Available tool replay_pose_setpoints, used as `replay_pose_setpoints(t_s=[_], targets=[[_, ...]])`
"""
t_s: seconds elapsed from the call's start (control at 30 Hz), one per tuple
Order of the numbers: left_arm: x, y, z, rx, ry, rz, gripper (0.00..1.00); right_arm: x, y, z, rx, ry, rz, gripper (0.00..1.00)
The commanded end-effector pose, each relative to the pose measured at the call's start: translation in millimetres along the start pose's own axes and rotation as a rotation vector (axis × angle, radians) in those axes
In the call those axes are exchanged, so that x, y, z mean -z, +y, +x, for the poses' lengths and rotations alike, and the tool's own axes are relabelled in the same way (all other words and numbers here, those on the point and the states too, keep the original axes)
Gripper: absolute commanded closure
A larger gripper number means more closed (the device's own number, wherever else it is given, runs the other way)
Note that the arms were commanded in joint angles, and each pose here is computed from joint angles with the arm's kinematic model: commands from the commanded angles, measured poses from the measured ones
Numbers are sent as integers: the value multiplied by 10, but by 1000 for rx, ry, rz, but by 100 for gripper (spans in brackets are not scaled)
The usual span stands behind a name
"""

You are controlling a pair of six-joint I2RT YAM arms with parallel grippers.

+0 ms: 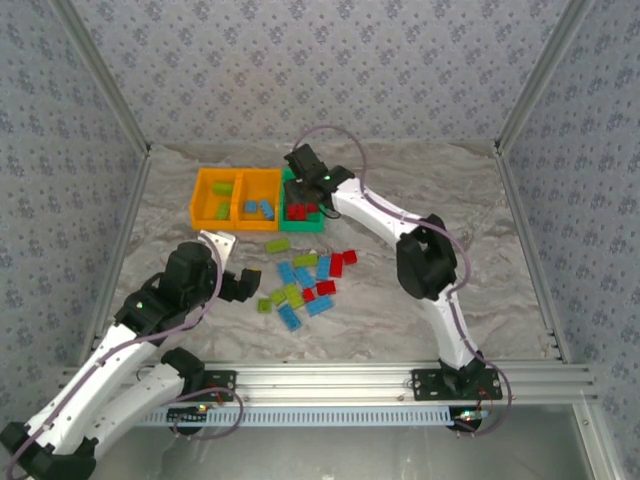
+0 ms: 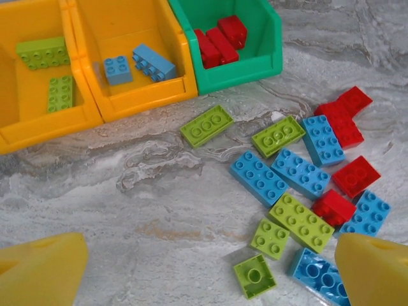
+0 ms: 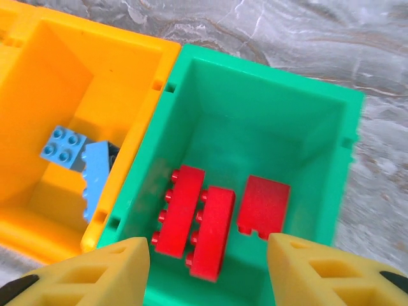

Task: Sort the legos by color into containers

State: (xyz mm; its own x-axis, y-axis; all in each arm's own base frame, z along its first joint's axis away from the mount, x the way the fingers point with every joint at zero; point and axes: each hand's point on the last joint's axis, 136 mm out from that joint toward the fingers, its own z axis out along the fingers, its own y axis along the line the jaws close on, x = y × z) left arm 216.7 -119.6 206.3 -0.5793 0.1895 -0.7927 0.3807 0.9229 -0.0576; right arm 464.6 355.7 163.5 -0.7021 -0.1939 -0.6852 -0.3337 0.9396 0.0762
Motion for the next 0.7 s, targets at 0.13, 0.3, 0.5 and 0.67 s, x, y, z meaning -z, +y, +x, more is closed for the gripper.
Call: replay_pose_setpoints(t_s=[0.13, 0.3, 0.5, 0.67], targets=[[67, 255, -134, 411, -14, -159, 1, 1531, 7, 125, 26, -108, -126, 40], [-363, 104, -162, 584, 39, -128, 1, 2422, 171, 838, 127, -148, -268, 20], [-1111, -3, -133, 590, 197, -238, 1, 2751, 201, 1577, 111, -76, -392, 0], [-1754, -45, -63, 604, 238, -305, 1, 2745, 120, 1783, 91, -47, -361, 0]])
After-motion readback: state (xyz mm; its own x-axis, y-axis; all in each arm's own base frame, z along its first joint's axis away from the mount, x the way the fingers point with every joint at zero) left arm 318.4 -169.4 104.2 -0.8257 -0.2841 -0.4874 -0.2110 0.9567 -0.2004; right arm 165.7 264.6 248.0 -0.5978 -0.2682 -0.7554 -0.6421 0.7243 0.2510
